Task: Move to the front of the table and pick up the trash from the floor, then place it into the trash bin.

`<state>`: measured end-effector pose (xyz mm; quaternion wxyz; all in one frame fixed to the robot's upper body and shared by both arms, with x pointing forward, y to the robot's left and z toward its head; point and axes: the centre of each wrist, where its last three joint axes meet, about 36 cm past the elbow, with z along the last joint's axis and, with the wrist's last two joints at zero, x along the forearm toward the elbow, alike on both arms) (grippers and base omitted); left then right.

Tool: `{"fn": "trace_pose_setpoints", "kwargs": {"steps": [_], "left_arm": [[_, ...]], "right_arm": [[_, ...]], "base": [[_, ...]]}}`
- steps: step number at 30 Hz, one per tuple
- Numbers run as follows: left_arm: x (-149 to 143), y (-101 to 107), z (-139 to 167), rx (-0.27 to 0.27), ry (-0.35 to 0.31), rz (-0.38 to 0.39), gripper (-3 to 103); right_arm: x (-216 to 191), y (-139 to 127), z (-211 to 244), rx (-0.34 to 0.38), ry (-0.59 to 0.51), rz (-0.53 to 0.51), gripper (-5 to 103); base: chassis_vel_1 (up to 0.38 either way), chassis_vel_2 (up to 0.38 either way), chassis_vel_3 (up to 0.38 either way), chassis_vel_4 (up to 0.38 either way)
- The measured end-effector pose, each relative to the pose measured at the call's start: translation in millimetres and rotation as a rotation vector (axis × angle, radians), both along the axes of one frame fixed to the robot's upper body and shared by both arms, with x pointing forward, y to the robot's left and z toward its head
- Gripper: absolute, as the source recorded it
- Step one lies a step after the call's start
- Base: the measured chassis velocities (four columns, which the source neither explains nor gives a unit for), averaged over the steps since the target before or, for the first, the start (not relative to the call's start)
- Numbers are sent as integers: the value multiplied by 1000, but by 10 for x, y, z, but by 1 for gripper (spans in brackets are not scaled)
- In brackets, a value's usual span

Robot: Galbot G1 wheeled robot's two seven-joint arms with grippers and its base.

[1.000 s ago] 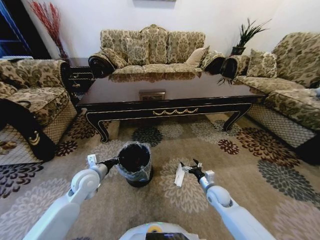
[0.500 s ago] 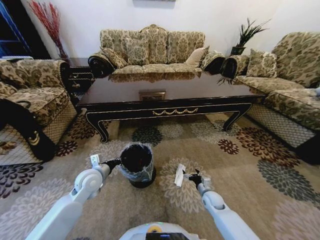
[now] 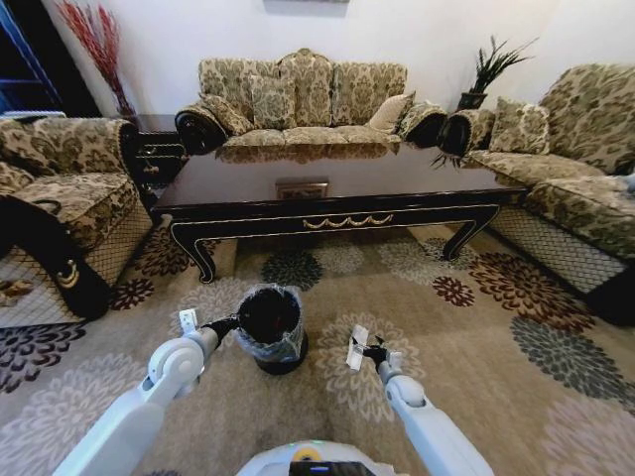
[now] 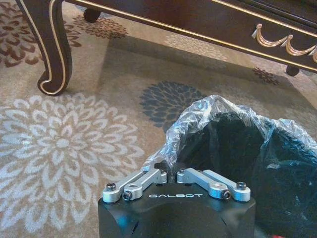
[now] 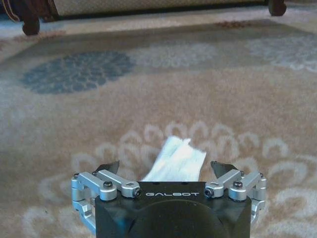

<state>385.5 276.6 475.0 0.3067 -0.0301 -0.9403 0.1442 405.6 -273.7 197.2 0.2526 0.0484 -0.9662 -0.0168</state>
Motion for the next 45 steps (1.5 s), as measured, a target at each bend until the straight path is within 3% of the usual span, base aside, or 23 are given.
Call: {"fn": "trace_pose_setpoints", "kwargs": {"steps": [10,12,14,18,20,25,27,30,33,36,45], "left_arm": [[46,30,62,14,-7,8,4],[49,24,63,13,-6,6,4],[49,22,62,12,-6,6,4],[54,11,46,9,-2,5,4],[55,8,44,9,-2,5,4],[67,-13,45,8,-3,1,4],[68,-14,46,7,-3,0,4],[69,-31,39,5,-3,0,4],[68,-38,34,3,-2,0,4],[64,-39,28,7,-1,2,4],[59,-102,2,9,5,-8,4]], "right_arm": [[86,28,-286,-76,36,13,103],[99,23,-313,-81,40,13,93],[99,21,-317,-82,41,14,93],[94,-2,-322,-87,43,19,72],[93,-3,-324,-87,44,19,72],[75,20,-314,-81,36,23,44],[74,22,-310,-80,35,24,44],[36,40,-286,-77,31,27,28],[17,43,-279,-75,31,25,23],[12,50,-245,-69,25,22,6],[-37,29,25,-29,-23,9,0]], "base": [[0,0,0,0],[0,0,0,0],[0,0,0,0],[0,0,0,0],[0,0,0,0],[0,0,0,0],[0,0,0,0],[0,0,0,0],[0,0,0,0],[0,0,0,0],[0,0,0,0]]}}
